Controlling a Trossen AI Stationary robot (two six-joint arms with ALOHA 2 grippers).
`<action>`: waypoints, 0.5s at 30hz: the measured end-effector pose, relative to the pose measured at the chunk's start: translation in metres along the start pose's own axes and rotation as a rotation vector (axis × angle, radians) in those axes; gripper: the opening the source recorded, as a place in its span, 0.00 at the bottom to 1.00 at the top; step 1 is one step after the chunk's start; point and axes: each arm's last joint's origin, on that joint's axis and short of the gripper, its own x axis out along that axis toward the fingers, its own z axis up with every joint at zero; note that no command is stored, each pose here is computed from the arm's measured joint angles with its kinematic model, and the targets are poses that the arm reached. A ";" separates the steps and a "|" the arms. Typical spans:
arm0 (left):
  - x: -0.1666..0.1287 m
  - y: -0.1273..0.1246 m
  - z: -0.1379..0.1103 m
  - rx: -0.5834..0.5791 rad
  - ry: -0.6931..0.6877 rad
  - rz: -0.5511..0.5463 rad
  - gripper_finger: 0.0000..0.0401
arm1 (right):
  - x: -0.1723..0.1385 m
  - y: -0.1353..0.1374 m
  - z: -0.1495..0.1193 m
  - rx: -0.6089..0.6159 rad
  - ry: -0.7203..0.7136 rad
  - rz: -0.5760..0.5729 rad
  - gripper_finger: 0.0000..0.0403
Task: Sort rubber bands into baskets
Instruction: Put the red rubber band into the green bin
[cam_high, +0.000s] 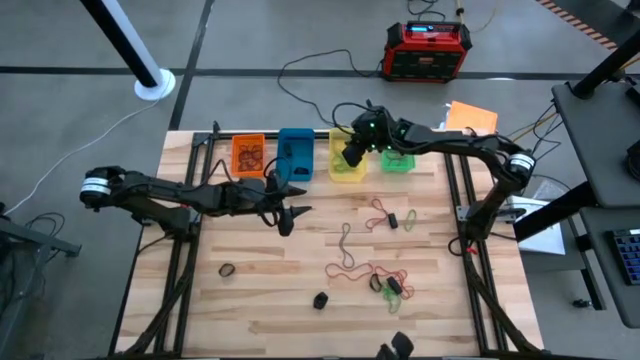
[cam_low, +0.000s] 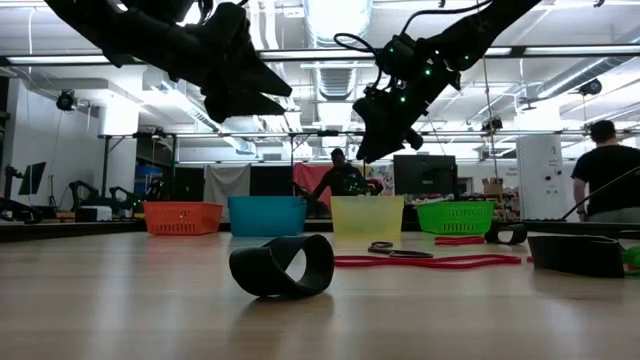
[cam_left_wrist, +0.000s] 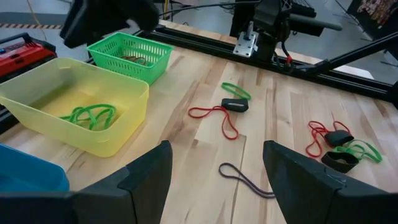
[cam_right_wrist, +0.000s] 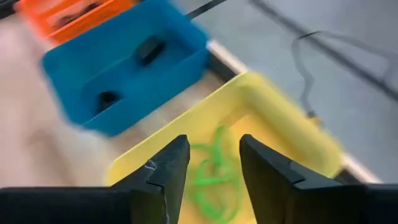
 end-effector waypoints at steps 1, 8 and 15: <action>0.000 0.000 0.000 0.000 0.001 0.000 0.59 | -0.002 0.002 -0.001 -0.002 0.014 0.034 0.35; 0.000 0.000 -0.001 0.015 0.012 0.002 0.59 | -0.019 0.040 -0.014 -0.047 0.168 0.309 0.36; 0.000 0.000 -0.002 0.036 0.017 0.003 0.59 | -0.044 0.095 -0.046 -0.145 0.404 0.403 0.32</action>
